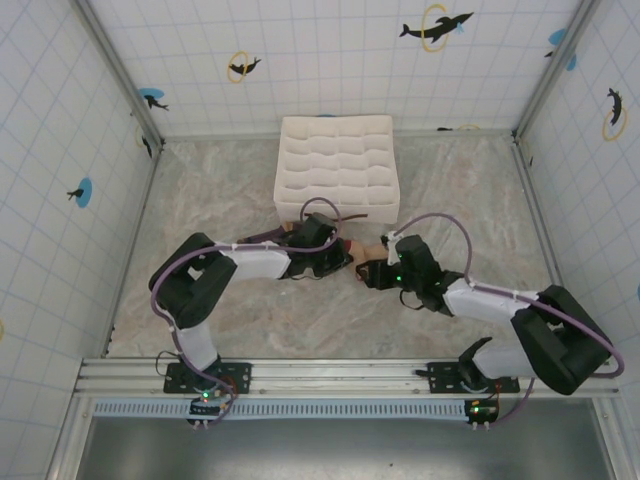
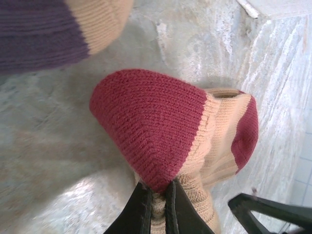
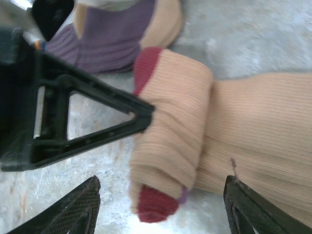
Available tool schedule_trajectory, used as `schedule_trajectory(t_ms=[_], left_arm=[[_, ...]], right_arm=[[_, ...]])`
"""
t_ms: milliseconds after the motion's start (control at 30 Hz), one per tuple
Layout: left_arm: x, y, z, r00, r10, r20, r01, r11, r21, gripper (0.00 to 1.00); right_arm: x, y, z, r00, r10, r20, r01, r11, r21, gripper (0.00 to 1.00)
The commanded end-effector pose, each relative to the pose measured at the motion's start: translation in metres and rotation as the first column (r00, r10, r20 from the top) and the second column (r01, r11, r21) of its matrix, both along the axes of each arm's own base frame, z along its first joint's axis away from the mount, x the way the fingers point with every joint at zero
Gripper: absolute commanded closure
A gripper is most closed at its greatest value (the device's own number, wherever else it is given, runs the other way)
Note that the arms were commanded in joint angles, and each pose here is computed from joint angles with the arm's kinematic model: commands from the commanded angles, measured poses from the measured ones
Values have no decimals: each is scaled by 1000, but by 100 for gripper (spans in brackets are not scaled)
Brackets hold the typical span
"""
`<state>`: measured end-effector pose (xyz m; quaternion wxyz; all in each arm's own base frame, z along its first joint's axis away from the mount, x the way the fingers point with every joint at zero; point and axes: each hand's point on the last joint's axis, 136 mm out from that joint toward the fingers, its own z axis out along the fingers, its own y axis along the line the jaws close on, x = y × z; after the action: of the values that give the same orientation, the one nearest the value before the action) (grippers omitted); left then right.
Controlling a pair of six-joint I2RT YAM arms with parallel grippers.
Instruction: Roll the socks
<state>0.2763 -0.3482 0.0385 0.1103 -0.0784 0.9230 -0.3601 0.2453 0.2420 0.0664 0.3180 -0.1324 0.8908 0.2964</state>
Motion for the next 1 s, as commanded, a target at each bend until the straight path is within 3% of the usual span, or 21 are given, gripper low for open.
schedule_trajectory(t_ms=[0,233,467,600,733,900,967], left_arm=[[-11,23,-13,999,19,-28,-16,996,92,100],[-23,34,-16,998,40,-50,-35,994,100,100],[-28,39,-13,997,56,-48,-51,994,100,100],[-31,41,-13,997,61,-51,-56,994,92,100],[-34,43,-15,997,60,-57,-55,994,90,100],[-36,42,-13,997,56,-58,-51,996,78,90],[-36,41,-11,997,53,-56,-49,996,71,73]], right_arm=[[3,-2,6,984,46,174,-8,978,-210,29],[-4,29,9,923,189,335,-44,916,-398,28],[1,44,-4,889,239,391,-10,863,-505,43],[3,47,-12,890,240,387,-9,858,-513,50],[1,47,-19,899,232,371,-18,866,-500,64],[-4,40,-32,923,215,320,-57,897,-438,87],[-10,36,-37,930,216,297,-85,914,-397,92]])
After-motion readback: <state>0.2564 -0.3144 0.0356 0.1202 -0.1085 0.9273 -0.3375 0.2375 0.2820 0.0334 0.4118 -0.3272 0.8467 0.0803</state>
